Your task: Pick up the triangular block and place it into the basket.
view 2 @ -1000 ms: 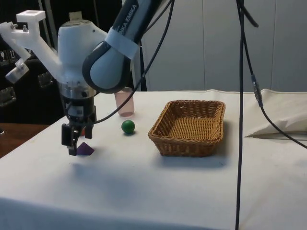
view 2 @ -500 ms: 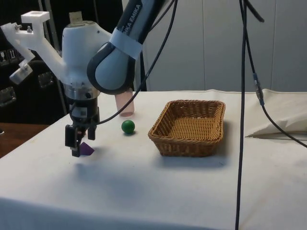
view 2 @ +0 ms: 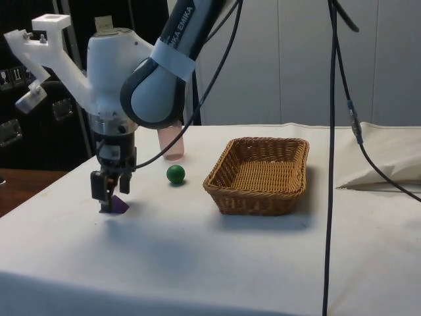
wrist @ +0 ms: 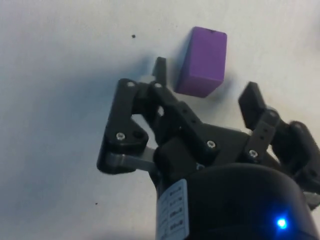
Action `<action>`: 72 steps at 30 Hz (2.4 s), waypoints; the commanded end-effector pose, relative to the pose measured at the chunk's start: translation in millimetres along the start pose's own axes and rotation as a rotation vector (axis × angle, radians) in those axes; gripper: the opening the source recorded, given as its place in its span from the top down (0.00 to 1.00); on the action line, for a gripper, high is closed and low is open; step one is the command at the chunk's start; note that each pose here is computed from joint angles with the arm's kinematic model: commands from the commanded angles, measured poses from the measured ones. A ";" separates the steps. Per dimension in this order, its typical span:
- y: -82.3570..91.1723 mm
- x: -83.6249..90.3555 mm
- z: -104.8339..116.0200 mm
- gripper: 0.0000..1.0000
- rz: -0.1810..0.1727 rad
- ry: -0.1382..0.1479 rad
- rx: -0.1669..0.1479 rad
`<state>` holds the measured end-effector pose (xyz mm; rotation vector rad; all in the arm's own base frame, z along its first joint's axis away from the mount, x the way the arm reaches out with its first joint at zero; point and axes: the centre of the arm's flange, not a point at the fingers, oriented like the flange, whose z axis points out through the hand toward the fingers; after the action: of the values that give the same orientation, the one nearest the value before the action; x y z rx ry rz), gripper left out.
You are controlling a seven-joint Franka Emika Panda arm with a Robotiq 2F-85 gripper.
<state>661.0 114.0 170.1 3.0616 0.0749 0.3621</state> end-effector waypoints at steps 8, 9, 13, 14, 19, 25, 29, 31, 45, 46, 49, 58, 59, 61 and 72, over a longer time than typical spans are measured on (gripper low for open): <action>0.9 0.2 0.0 0.55 0.004 0.009 0.006; 0.9 0.2 0.0 0.59 0.004 0.009 0.006; 0.9 0.2 0.0 0.67 0.005 0.009 0.006; 0.9 0.2 0.0 0.67 0.005 0.009 0.006; 0.7 0.7 -18.6 0.67 0.005 0.009 0.004; 0.5 -0.5 -39.5 0.67 0.004 0.012 0.005; 0.8 -0.5 -53.7 0.67 0.004 0.013 0.006; 0.4 -0.1 -61.9 0.67 0.002 0.014 0.006; 3.6 -10.3 -114.3 0.67 0.004 0.014 0.010; 3.1 -11.6 -119.0 0.67 0.003 0.014 0.012; 3.7 -14.2 -128.9 0.67 0.003 0.011 0.016; 6.2 -35.2 -159.8 0.67 0.001 0.003 0.021; 6.8 -37.7 -162.2 0.67 0.001 0.004 0.021; 8.1 -44.2 -165.7 0.67 -0.001 0.003 0.024; 13.0 -79.5 -182.5 0.67 -0.012 -0.025 0.030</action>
<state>547.1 105.7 328.8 3.0922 0.0937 0.3383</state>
